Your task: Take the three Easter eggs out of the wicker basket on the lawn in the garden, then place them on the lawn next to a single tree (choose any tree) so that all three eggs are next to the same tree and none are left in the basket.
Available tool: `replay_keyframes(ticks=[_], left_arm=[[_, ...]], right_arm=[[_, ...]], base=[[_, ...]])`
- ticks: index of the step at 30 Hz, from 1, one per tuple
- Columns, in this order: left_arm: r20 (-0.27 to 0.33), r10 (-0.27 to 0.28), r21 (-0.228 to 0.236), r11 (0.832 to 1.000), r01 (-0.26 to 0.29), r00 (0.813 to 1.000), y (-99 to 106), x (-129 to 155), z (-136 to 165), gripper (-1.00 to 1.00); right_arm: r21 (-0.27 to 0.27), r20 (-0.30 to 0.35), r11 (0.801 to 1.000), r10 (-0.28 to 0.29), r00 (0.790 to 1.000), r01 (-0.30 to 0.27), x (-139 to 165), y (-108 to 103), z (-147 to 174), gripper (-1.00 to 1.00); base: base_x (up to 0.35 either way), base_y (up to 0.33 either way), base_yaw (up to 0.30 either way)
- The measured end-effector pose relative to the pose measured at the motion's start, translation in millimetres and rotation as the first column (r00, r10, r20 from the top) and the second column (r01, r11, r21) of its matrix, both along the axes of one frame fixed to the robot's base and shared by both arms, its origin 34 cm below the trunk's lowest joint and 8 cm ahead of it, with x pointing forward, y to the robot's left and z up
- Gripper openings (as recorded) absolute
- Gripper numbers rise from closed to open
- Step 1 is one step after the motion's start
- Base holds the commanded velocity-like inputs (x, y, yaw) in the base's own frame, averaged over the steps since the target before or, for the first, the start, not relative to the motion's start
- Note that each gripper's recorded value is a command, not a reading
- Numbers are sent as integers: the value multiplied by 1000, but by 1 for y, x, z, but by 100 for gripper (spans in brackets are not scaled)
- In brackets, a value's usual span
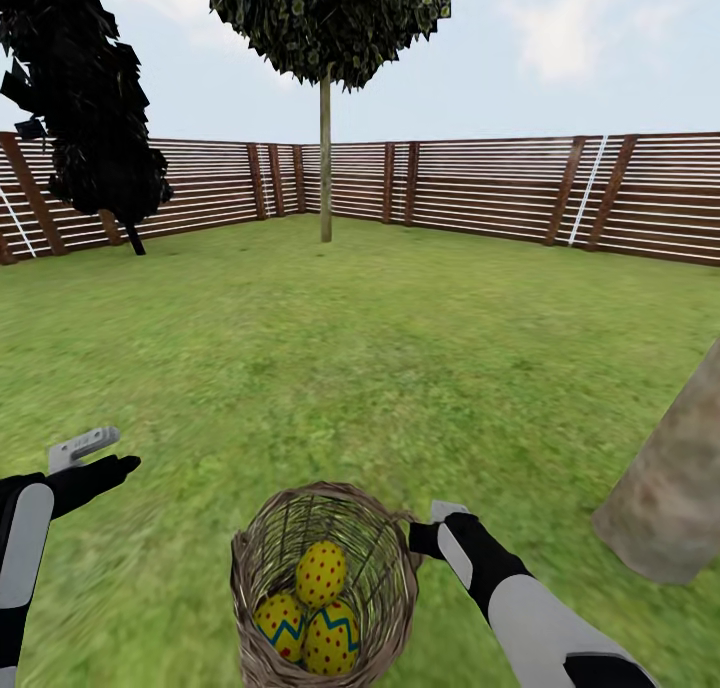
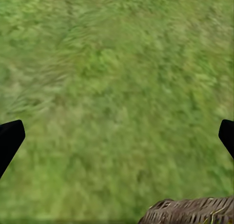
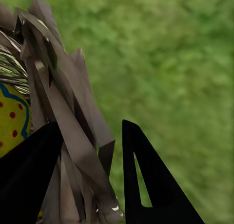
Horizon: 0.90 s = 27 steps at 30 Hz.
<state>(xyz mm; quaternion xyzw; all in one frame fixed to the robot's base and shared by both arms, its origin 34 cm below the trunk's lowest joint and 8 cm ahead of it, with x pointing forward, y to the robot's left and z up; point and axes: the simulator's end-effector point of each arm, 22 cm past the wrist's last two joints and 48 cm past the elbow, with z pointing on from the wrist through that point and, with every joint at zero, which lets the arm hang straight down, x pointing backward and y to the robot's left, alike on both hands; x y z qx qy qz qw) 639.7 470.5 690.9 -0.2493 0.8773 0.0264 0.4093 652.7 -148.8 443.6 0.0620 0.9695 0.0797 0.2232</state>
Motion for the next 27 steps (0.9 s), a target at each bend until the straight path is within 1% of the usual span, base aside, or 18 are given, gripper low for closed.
replay_keyframes(ticks=[27], left_arm=[[1,0,1,1000,0,1000,1,-13,-58,100]], right_arm=[[3,1,1000,-1,1000,1,-12,1,-58,-100]], base=[[0,0,0]])
